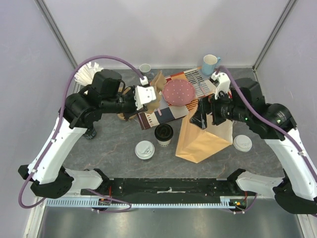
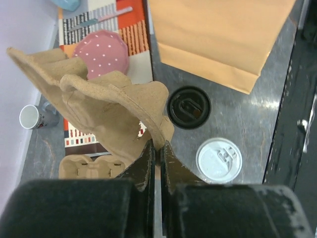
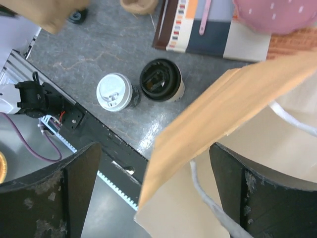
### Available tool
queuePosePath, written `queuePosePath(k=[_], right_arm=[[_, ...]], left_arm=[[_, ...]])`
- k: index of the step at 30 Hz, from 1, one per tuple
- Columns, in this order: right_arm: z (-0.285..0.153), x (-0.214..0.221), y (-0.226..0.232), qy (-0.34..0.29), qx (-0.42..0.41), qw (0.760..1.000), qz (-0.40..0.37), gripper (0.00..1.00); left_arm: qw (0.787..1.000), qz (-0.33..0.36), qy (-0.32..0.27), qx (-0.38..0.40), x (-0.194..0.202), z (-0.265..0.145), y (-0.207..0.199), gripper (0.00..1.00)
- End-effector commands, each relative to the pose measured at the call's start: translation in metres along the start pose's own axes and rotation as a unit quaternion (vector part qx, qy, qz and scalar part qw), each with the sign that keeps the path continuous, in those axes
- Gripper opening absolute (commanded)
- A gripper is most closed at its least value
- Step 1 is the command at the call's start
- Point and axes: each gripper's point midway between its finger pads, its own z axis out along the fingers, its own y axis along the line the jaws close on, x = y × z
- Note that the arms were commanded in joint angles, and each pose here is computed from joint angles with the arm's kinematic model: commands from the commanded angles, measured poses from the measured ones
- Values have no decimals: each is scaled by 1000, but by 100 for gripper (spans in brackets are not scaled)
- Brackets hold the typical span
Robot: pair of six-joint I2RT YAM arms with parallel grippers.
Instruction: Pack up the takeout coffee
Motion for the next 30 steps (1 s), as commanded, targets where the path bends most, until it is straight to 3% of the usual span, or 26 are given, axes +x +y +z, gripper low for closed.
queuePosePath(k=[1,4,10,14,19,20,23,25,28,30], right_arm=[[-36,-30,9,-45,-12,992,-113,98],[-40,-43,21,-66,-39,989,-129,98],[29,21,-13,48,-11,995,-91,95],[29,25,-19,42,3,995,-89,74],[36,37,-27,52,17,996,-67,65],[37,37,-27,48,19,997,-62,52],[36,32,-35,29,46,998,-43,26],[39,38,-43,32,66,997,-28,19],[43,39,-50,32,87,996,-13,0],[40,34,-50,26,94,995,-13,0]], left_arm=[[992,111,63,-8,20,-14,-7,2],[984,156,86,-16,26,-20,-7,2],[984,152,92,1,31,-21,-21,2],[988,140,65,-1,20,-24,-23,2],[989,135,58,-1,17,-22,-23,2],[989,134,57,-2,18,-22,-23,2],[989,134,63,-1,23,-19,-24,2],[989,129,72,-5,30,-16,-24,2],[989,124,75,-13,31,-15,-21,2],[990,121,71,-22,28,-18,-18,2]])
